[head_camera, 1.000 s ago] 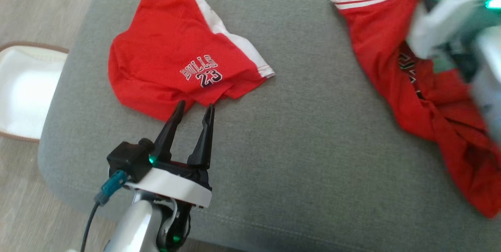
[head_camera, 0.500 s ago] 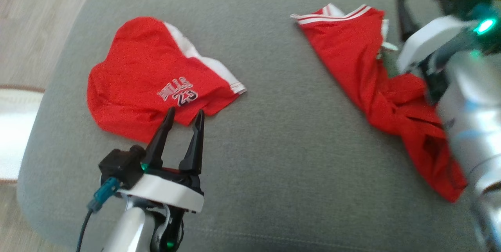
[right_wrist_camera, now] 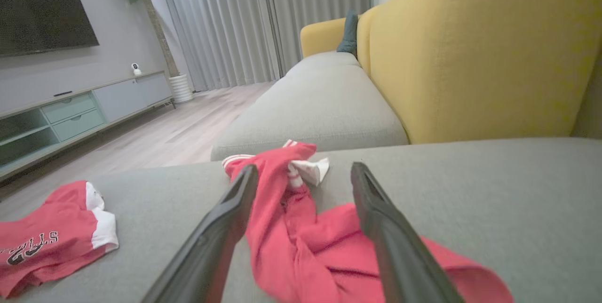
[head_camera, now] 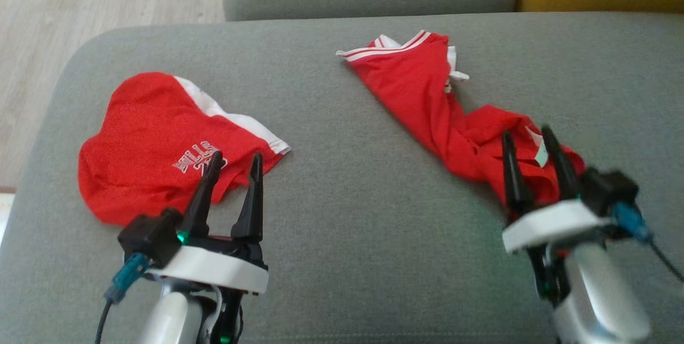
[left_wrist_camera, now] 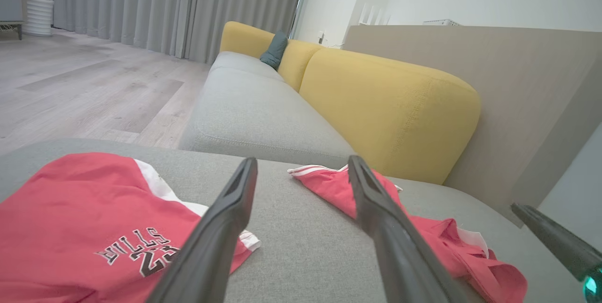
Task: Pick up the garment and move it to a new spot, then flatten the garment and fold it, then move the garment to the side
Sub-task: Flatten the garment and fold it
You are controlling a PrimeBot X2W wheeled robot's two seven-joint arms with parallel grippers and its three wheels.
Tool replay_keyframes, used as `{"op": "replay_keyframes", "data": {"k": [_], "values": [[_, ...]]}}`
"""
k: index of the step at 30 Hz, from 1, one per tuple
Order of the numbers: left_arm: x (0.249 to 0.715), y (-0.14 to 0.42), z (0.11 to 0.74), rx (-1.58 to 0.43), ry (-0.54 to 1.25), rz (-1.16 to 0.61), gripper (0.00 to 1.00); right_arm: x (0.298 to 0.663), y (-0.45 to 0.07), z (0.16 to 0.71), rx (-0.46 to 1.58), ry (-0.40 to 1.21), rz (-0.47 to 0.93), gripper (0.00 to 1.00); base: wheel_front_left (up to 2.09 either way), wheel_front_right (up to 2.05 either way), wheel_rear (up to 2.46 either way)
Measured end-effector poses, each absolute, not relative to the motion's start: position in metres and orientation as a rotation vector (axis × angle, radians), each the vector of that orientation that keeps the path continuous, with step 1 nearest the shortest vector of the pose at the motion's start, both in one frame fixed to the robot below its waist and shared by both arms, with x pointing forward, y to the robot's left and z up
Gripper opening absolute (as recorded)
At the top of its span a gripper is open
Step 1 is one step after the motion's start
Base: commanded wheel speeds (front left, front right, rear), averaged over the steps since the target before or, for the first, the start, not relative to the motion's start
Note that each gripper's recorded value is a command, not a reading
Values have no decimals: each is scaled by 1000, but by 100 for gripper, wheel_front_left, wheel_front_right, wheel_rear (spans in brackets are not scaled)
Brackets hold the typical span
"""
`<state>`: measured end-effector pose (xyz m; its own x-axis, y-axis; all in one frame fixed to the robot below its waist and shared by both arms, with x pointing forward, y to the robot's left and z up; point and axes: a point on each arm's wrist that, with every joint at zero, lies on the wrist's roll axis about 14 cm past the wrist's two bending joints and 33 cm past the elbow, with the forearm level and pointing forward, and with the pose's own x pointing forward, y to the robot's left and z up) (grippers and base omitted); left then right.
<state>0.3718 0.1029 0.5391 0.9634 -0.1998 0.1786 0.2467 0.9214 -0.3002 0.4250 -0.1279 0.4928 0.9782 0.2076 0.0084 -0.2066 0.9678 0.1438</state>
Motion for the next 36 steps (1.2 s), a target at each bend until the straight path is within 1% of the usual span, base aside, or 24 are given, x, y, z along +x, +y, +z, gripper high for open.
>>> {"op": "replay_keyframes", "data": {"k": [4,10,14,18,21,28,36], "values": [[369,98,540,-329,-146,-244,100,405,-137,486,162,12,178,100,0,0,0],[366,99,534,-331,-130,-239,100,407,-131,493,180,2,193,100,0,0,0],[366,105,529,-330,-117,-219,100,417,-127,494,184,17,203,100,0,0,0],[366,112,520,-329,-93,-194,100,440,-122,493,223,61,204,100,0,0,0],[370,117,513,-328,-75,-180,100,469,-120,491,288,117,195,100,0,0,0],[379,132,500,-324,-40,-133,100,535,-96,471,349,305,209,100,0,0,0],[381,156,484,-325,1,-60,100,575,-89,428,318,520,199,100,0,0,0]]}}
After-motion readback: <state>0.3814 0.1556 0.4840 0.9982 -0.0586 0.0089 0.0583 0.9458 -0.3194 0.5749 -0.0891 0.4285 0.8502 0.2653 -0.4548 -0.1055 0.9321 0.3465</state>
